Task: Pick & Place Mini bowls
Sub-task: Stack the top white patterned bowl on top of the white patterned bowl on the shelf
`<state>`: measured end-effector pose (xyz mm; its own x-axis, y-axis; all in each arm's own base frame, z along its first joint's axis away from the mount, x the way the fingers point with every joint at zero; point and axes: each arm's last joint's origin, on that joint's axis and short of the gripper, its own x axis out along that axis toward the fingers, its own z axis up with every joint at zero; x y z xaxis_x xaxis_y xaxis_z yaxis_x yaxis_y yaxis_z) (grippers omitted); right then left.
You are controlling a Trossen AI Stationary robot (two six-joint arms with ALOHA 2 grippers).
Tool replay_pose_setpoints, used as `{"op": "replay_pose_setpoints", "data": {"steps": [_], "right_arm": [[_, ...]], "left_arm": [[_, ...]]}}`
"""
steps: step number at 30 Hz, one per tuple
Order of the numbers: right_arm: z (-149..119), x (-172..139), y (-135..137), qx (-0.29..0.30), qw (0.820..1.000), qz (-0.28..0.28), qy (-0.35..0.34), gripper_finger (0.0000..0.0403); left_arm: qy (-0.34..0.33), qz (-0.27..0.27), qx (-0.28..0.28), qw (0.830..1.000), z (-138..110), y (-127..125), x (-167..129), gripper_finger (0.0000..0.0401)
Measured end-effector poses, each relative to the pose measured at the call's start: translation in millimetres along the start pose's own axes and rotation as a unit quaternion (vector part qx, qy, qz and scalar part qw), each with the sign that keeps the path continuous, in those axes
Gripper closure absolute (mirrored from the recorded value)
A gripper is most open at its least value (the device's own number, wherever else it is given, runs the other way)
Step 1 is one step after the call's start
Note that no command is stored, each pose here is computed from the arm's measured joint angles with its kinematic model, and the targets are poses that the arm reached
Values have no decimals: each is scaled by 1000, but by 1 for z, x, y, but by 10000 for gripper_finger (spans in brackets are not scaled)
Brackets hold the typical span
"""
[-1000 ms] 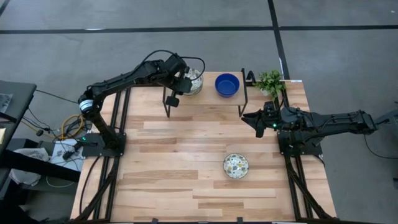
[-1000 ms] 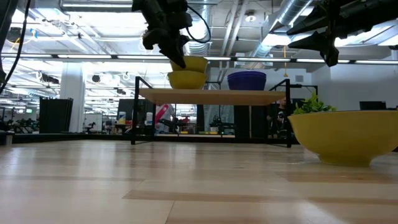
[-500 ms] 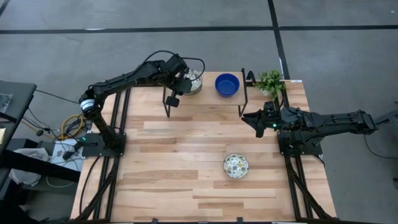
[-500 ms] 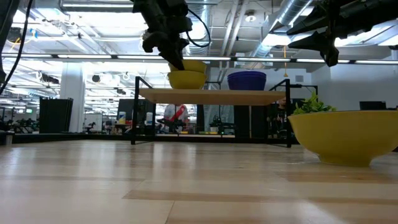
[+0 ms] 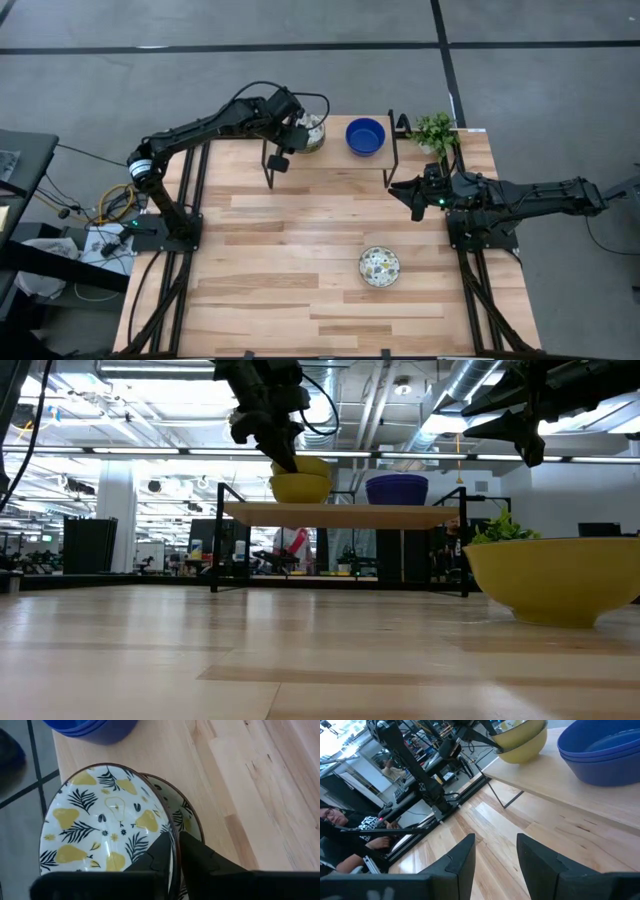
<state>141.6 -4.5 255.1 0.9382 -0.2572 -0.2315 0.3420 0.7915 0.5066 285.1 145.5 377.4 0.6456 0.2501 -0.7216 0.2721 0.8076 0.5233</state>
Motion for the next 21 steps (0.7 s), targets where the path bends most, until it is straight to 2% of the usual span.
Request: {"op": "replay_pose_setpoints", "data": {"steps": [12, 21], "right_arm": [[0, 0, 0, 1, 1000, 0, 0, 270], [0, 0, 0, 1, 1000, 0, 0, 270]], "left_arm": [[4, -5, -16, 1000, -3, -3, 5, 361], [2, 0, -27, 1000, -2, -2, 5, 331]]}}
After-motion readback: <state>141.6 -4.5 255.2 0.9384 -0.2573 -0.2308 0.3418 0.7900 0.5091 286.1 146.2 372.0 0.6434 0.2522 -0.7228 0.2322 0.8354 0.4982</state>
